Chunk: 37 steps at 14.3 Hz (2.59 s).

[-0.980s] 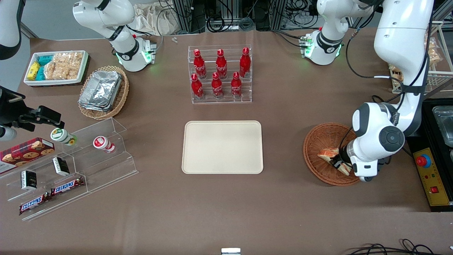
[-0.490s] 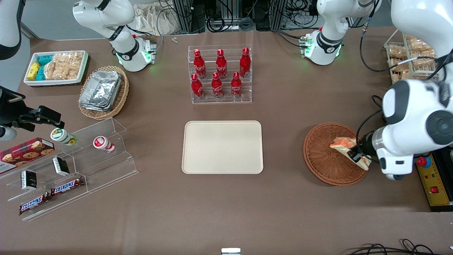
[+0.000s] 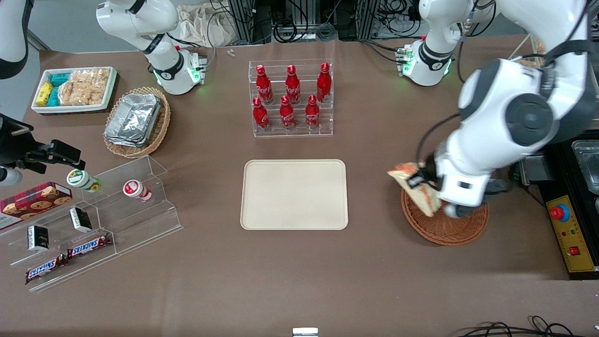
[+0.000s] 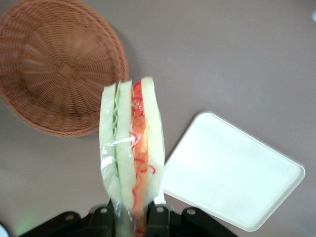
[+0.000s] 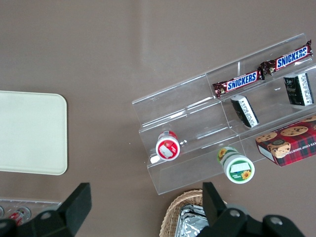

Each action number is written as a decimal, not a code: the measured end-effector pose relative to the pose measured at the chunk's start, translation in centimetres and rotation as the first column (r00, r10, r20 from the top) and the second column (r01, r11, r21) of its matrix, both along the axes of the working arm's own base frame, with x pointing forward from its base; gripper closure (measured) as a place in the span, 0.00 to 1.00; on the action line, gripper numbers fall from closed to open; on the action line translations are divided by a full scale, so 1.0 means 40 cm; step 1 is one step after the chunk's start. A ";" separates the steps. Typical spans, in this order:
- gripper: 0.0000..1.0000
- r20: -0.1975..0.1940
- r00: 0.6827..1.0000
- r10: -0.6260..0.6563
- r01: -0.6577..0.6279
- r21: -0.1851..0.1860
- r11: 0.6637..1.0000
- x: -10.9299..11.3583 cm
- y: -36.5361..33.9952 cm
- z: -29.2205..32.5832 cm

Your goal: Place sandwich from basket to tray

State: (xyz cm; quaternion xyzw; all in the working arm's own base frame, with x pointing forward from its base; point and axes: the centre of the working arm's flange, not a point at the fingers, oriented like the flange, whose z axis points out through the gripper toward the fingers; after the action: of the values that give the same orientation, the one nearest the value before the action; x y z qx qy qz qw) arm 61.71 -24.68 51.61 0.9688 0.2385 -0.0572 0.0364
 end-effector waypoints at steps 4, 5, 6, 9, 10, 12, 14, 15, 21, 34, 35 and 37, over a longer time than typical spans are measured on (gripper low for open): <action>0.81 0.024 0.997 -0.080 0.081 -0.076 0.994 0.020 -0.146 -0.141; 0.81 0.043 0.992 -0.115 0.118 -0.058 0.991 0.022 -0.185 -0.191; 0.81 0.068 0.985 -0.158 0.161 -0.034 0.986 0.018 -0.235 -0.244; 0.81 0.101 0.955 -0.279 0.279 0.014 0.960 -0.019 -0.377 -0.427; 0.81 0.088 0.947 -0.308 0.306 0.030 0.951 -0.035 -0.399 -0.489; 0.81 0.063 0.930 -0.361 0.359 0.040 0.932 -0.064 -0.414 -0.585; 0.81 0.047 0.913 -0.406 0.404 0.046 0.914 -0.092 -0.415 -0.638; 0.81 0.038 0.906 -0.422 0.420 0.051 0.906 -0.105 -0.416 -0.655; 0.81 0.009 0.881 -0.473 0.472 0.053 0.880 -0.165 -0.453 -0.689; 0.00 0.028 0.939 -0.344 0.340 0.088 0.936 -0.087 -0.297 -0.355; 0.00 0.025 0.949 -0.313 0.309 0.110 0.945 -0.074 -0.233 -0.282; 0.00 0.053 0.967 -0.251 0.241 0.150 0.959 -0.062 -0.121 -0.147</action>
State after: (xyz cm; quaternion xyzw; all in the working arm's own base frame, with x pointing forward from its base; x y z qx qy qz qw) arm 59.22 -29.54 45.73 0.9924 0.1183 -0.0095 -0.0315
